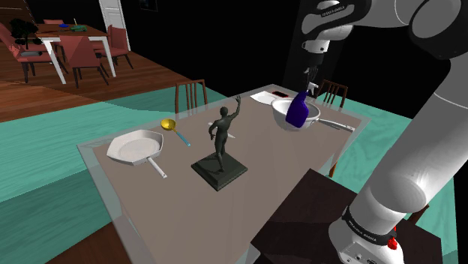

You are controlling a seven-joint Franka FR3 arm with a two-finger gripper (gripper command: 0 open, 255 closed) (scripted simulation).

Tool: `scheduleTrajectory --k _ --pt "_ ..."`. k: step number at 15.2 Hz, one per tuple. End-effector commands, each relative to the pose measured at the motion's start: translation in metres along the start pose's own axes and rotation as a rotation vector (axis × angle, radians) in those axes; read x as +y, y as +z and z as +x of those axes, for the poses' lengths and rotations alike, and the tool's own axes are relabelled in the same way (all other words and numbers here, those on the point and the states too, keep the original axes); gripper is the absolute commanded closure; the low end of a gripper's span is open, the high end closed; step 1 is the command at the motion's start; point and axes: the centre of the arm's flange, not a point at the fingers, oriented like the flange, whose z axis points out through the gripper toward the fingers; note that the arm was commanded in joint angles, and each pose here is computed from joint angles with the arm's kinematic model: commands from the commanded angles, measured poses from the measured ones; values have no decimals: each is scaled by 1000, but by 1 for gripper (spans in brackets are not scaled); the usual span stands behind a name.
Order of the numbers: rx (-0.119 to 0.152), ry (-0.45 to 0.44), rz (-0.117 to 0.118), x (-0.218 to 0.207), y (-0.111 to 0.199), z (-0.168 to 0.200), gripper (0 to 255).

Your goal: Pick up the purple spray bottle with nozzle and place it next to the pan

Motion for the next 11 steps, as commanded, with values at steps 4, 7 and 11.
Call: scheduleTrajectory --k 4,7,11 --pt "0 0 0 0 -26 -1 255" --pt "0 0 0 0 -42 -2 255" --pt "0 0 0 0 -63 -2 255"
